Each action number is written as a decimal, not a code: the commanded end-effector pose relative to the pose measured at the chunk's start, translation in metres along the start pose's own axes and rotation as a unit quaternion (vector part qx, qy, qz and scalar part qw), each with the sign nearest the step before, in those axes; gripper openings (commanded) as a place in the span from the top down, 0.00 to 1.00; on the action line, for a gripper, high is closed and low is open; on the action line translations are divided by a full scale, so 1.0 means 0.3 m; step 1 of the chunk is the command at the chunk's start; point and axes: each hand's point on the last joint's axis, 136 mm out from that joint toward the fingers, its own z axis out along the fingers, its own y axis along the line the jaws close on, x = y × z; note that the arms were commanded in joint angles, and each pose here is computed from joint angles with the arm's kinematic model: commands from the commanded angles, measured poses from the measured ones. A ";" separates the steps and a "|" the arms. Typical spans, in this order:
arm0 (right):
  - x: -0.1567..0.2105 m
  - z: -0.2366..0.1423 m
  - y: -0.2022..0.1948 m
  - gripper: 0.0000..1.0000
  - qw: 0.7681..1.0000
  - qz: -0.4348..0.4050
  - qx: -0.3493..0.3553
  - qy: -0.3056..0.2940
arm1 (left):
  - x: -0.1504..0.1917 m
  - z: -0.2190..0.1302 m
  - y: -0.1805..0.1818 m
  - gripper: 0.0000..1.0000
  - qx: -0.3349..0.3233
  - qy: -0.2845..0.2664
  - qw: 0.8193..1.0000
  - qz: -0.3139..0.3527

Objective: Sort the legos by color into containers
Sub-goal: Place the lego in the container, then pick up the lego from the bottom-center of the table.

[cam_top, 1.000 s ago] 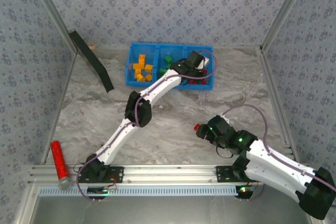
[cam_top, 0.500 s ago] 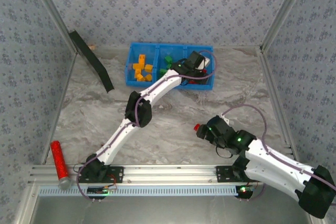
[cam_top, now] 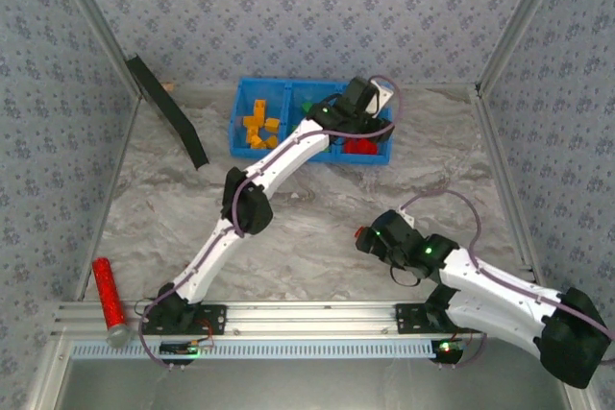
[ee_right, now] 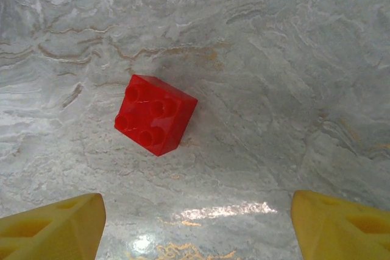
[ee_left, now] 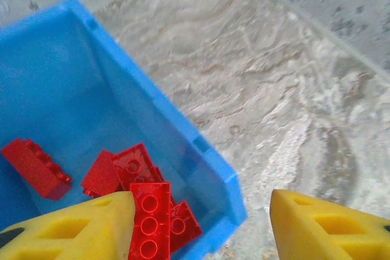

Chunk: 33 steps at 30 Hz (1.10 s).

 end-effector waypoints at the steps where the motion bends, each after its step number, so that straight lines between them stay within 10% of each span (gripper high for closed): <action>1: -0.022 0.008 0.048 0.19 1.000 0.000 -0.013 -0.009 | -0.134 -0.175 -0.051 0.38 0.016 -0.046 0.998 0.031; 18: -0.096 0.083 0.109 0.26 1.000 -0.012 0.003 -0.005 | 0.140 -0.814 0.363 0.34 -0.189 -0.010 0.981 0.032; 33: -0.051 0.184 0.102 0.45 0.994 -0.048 0.084 0.050 | 0.395 -1.149 0.412 0.29 -0.257 0.021 0.966 -0.014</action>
